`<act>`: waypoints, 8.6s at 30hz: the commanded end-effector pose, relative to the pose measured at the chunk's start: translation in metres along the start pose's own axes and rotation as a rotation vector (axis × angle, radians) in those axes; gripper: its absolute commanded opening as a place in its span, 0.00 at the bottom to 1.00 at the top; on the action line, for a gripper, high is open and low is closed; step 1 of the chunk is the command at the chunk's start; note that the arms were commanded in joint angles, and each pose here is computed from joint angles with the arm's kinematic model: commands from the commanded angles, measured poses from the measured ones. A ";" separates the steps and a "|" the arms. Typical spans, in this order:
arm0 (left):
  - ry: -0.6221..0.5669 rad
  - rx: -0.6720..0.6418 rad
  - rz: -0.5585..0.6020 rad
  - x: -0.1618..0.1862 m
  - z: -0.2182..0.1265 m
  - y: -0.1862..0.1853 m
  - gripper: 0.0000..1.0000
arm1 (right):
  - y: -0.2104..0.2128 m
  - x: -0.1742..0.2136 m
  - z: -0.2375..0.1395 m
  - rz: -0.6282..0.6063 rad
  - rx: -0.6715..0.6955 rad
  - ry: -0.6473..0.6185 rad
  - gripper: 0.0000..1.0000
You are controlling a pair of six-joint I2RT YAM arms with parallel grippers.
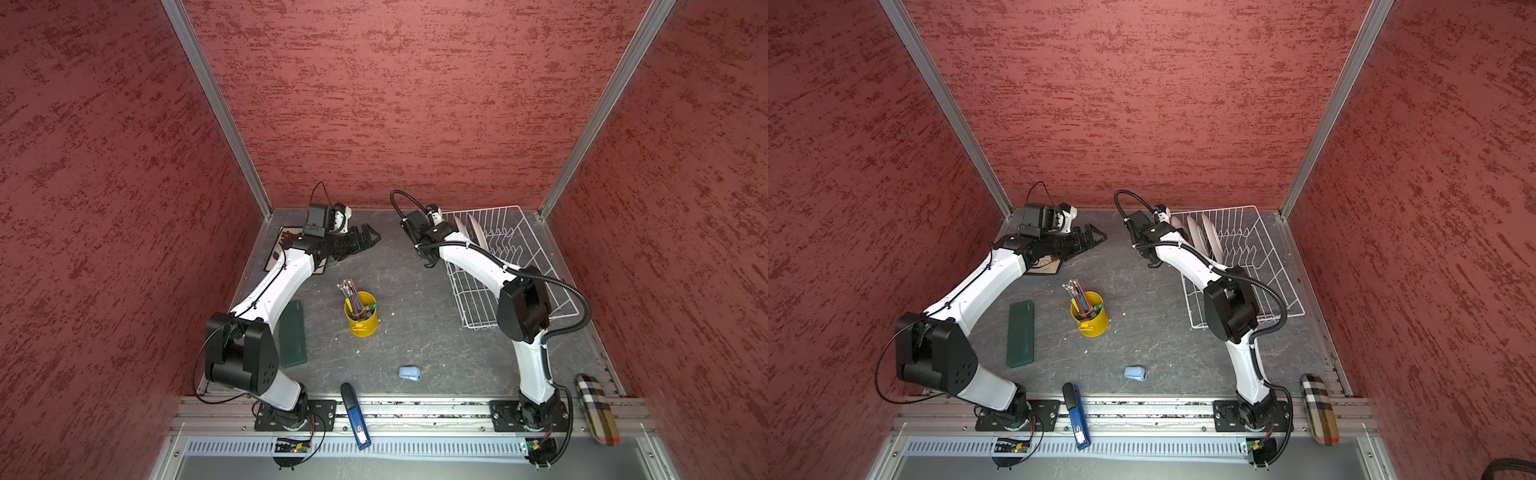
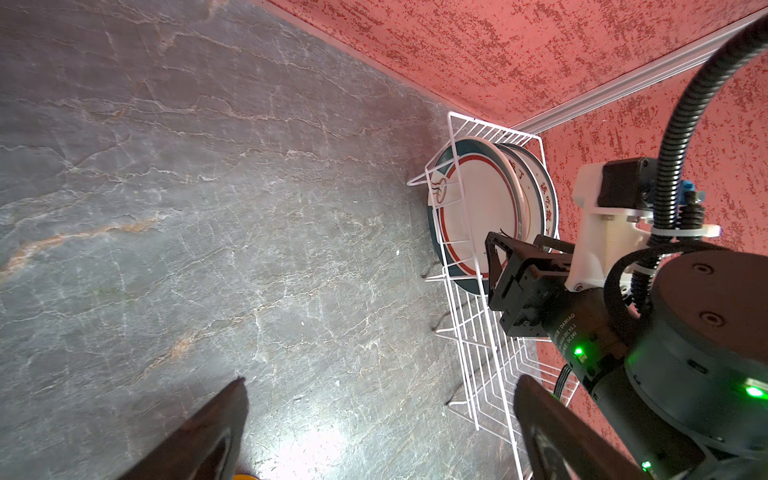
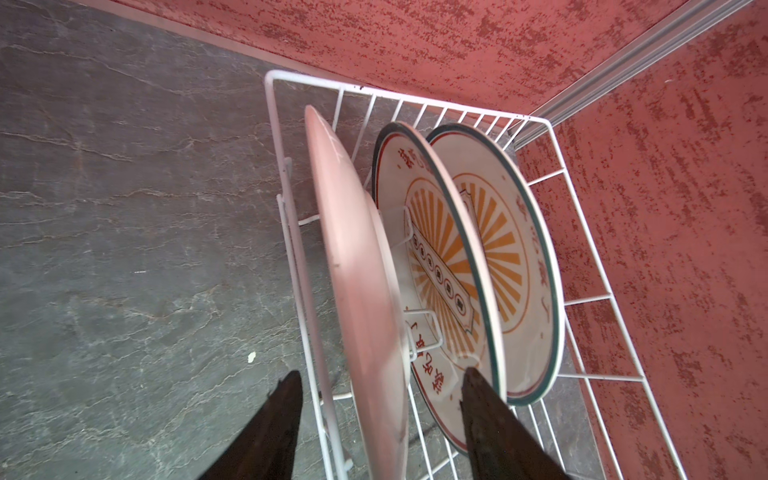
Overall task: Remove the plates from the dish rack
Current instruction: 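Lower the open right gripper onto the rim of the nearest rack plate, then close the right gripper on the rim of the green-rimmed plate, then lift the green-rimmed plate up out of the rack with the right gripper, then carry the plate toward the left gripper while the left gripper grasps its rim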
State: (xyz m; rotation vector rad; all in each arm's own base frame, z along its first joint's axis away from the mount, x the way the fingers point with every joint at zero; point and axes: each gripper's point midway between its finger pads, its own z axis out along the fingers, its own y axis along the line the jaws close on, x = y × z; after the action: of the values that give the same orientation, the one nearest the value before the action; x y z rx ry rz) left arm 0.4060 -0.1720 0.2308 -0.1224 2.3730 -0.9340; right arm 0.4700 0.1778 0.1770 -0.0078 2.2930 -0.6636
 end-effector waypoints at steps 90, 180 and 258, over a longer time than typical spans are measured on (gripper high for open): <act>0.013 -0.016 0.004 0.002 0.006 0.001 1.00 | -0.022 0.012 0.028 -0.083 0.127 -0.040 0.00; 0.020 0.023 -0.025 0.004 0.006 -0.003 0.99 | -0.052 -0.095 -0.125 0.214 -0.144 -0.391 0.00; -0.036 0.412 -0.231 -0.024 -0.013 -0.017 0.10 | 0.056 -0.051 -0.179 0.698 -1.598 0.030 0.02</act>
State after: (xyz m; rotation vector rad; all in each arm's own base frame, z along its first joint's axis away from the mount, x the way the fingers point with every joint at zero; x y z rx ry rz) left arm 0.4166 -0.1708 0.2569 -0.2468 2.1254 -1.4770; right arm 0.3981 0.3137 0.2654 0.1297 2.1164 1.4760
